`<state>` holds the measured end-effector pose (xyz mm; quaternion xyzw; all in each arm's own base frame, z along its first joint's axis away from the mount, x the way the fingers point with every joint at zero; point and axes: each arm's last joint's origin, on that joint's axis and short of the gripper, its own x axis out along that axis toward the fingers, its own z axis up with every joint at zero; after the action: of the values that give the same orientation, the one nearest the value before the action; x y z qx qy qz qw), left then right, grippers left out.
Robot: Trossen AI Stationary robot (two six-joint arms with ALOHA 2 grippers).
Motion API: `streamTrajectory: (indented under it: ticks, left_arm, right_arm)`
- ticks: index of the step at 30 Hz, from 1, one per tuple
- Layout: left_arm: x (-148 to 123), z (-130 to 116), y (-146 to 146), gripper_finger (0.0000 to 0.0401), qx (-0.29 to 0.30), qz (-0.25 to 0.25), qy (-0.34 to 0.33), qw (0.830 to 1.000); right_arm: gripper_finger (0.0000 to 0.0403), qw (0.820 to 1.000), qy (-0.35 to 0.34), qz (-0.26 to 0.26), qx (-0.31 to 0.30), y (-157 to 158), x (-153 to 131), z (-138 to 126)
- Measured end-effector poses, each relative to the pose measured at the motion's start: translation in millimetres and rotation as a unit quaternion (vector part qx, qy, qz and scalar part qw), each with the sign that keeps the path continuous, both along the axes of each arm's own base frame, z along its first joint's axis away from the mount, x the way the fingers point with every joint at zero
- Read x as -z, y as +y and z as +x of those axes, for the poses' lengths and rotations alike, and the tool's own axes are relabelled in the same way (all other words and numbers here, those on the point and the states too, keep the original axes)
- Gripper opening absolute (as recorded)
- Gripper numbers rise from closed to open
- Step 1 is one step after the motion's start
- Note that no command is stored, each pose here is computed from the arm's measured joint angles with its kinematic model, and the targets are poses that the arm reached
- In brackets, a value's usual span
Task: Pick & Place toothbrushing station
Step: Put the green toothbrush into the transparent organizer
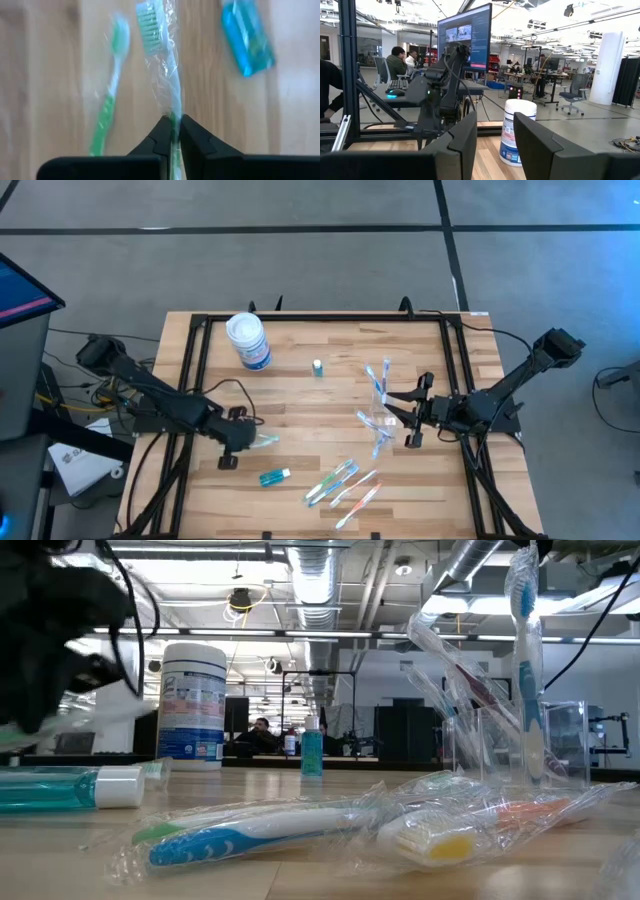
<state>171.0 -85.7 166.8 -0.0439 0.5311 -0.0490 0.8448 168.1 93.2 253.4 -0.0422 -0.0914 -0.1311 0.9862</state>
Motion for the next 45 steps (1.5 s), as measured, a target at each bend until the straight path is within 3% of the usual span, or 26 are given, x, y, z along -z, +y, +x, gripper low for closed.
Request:
streamTrajectory:
  ticks: [5,10,17,25,39,45]
  left_arm:
    - [-21,8,0,0.0011,-0.035,0.003,-0.125,0.991]
    - [-40,20,-1,0.0011,-0.048,0.030,-0.255,0.965]
    - [-61,36,3,0.0011,-0.057,0.047,-0.370,0.926]
    - [-69,58,25,0.0011,-0.095,0.077,-0.441,0.889]
    - [-63,99,61,0.0011,-0.096,0.021,-0.541,0.835]
    - [-62,113,64,0.0011,-0.085,0.027,-0.552,0.829]
  right_arm:
    - [0.0118,1.000,0.001,-0.001,0.001,0,0,0]
    - [0.0118,1.000,-0.001,0.024,-0.002,-3,2,2]
    - [0.0118,0.998,-0.008,0.038,-0.043,-11,3,10]
    - [0.0118,0.997,-0.015,0.048,-0.054,-20,10,24]
    - [0.0118,0.999,0.002,0.017,-0.049,-21,3,81]
    - [0.0118,0.997,-0.003,0.038,-0.063,-31,2,95]
